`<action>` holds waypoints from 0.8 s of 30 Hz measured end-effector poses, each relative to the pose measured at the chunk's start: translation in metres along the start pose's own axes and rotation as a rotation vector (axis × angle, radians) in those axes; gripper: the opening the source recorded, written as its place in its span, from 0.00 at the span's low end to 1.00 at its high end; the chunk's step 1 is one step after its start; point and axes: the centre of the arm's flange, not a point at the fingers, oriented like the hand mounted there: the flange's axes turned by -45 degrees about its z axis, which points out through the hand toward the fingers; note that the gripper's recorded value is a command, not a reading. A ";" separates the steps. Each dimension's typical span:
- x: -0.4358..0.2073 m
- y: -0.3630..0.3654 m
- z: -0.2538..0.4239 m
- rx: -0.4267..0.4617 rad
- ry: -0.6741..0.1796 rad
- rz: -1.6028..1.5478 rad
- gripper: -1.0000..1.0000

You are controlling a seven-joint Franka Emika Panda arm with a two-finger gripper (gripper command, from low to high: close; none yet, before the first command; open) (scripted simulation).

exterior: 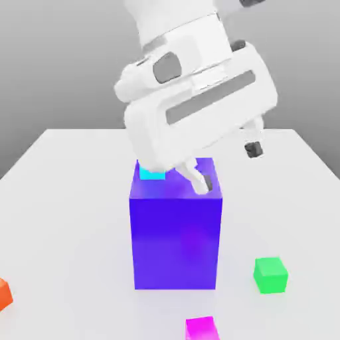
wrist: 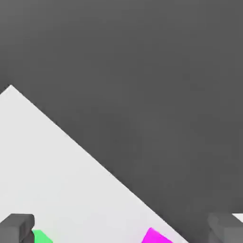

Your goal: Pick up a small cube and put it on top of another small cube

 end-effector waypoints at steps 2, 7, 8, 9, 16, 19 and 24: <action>-0.003 0.002 0.027 0.029 -0.030 -0.053 0.50; -0.018 0.008 0.087 0.079 -0.100 -0.179 0.50; -0.022 0.010 0.097 0.086 -0.114 -0.205 0.50; -0.026 0.011 0.107 0.092 -0.127 -0.231 0.50; -0.052 0.017 0.163 0.108 -0.225 -0.428 0.50; -0.062 0.019 0.179 0.100 -0.268 -0.522 0.50; -0.073 0.023 0.195 0.072 -0.343 -0.694 0.50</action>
